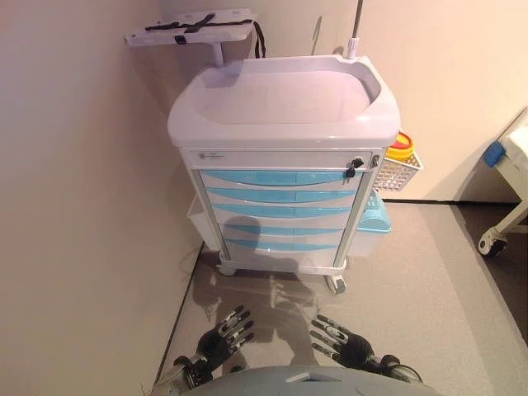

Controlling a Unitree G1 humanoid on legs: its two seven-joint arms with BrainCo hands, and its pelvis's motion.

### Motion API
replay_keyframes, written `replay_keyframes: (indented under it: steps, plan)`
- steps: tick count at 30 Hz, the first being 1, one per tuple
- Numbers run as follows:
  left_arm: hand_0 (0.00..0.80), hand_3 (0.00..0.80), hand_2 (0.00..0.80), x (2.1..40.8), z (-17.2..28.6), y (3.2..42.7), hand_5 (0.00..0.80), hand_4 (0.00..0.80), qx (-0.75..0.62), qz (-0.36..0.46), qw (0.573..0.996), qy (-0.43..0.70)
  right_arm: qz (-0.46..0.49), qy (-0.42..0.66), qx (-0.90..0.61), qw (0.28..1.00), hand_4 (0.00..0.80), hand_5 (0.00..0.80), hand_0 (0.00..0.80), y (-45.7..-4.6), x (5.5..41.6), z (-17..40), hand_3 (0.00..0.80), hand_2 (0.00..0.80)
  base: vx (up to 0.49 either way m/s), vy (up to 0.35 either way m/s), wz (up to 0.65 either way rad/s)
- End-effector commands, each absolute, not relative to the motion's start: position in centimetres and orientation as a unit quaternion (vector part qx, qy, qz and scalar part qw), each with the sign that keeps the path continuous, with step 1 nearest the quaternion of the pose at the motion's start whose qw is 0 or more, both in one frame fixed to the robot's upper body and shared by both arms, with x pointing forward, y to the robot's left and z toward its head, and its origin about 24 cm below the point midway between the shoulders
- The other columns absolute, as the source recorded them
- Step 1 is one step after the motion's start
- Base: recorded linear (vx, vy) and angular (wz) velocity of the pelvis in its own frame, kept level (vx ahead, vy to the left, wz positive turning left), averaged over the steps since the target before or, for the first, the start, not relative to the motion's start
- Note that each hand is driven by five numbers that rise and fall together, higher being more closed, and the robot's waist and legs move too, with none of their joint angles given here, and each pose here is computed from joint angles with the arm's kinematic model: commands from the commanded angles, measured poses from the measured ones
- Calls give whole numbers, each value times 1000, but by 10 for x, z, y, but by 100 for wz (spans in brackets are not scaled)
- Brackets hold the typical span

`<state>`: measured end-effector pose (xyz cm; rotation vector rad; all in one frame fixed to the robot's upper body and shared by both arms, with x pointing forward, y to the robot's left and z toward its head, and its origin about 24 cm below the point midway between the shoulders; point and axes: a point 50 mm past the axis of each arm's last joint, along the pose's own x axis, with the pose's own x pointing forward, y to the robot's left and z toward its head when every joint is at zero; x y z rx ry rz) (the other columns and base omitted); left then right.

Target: Open the drawer and pick up the medicine

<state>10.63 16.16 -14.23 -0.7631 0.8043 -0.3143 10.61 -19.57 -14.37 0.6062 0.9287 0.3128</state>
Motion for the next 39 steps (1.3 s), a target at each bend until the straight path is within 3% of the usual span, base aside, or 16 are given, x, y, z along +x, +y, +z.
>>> replay_keyframes:
  steps: [1,22,39]
  plan:
    - [0,0,0,138,-133,155,0,0,-386,-179,838,343,168,388,316,850,0,0,0,-174,135,-137,0,0,0,0,0]
    - [0,0,0,126,-137,152,0,0,-474,-136,799,346,114,383,277,874,0,0,0,-187,137,-137,0,0,33,17,0]
    - [0,0,0,211,-91,142,0,0,-581,-173,774,180,99,287,283,910,0,0,0,-196,174,-115,0,0,-74,29,4]
